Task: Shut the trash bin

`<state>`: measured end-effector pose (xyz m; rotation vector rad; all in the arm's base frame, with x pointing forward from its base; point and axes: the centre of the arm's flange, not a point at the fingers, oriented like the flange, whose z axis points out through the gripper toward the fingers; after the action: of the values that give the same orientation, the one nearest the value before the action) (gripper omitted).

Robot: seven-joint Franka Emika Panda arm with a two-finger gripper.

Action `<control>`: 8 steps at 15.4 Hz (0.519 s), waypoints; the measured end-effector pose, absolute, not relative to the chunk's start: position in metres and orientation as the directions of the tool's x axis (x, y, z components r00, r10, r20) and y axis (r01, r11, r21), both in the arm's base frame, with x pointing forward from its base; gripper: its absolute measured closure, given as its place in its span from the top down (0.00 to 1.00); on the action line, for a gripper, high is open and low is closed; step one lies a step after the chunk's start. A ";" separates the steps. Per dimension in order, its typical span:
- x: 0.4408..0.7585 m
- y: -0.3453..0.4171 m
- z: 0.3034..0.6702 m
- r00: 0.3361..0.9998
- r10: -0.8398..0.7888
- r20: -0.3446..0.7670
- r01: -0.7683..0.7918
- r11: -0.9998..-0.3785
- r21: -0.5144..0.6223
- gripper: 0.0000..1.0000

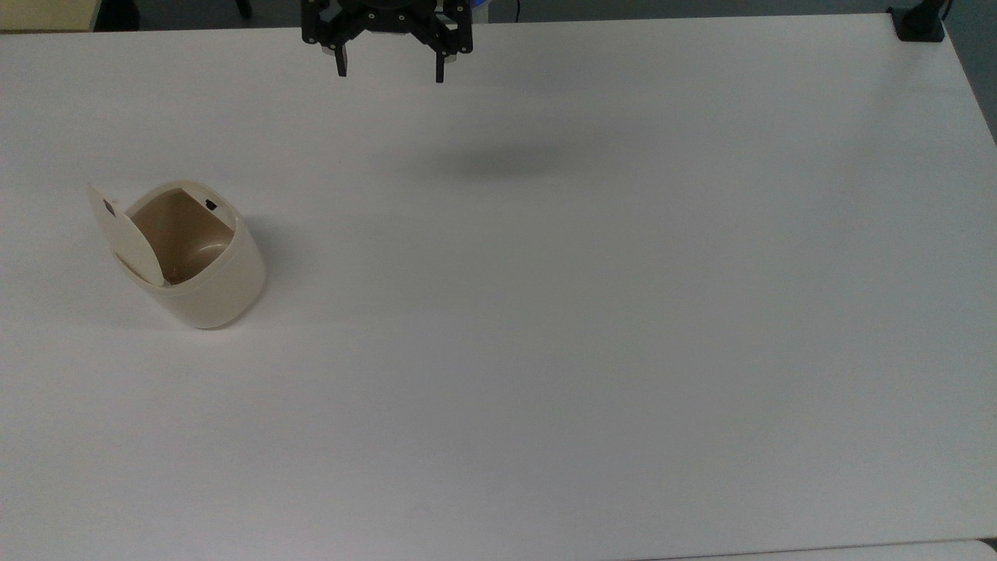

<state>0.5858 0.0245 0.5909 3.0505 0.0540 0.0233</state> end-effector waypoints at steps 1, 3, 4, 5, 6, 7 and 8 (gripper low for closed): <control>0.586 0.024 0.591 0.999 0.036 0.013 0.035 -0.995 0.091 0.98; 0.586 0.024 0.591 0.999 0.036 0.013 0.034 -0.995 0.091 0.81; 0.586 0.024 0.591 0.999 0.035 0.013 0.034 -0.995 0.091 0.70; 0.586 0.023 0.591 0.999 0.034 0.013 0.033 -0.995 0.091 0.58; 0.586 0.023 0.591 0.999 0.033 0.013 0.032 -0.995 0.091 0.47; 0.586 0.022 0.591 0.999 0.032 0.013 0.031 -0.995 0.091 0.36; 0.586 0.021 0.590 0.999 0.030 0.013 0.029 -0.995 0.091 0.28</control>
<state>0.5861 0.0211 0.5904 3.0501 0.0451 0.0217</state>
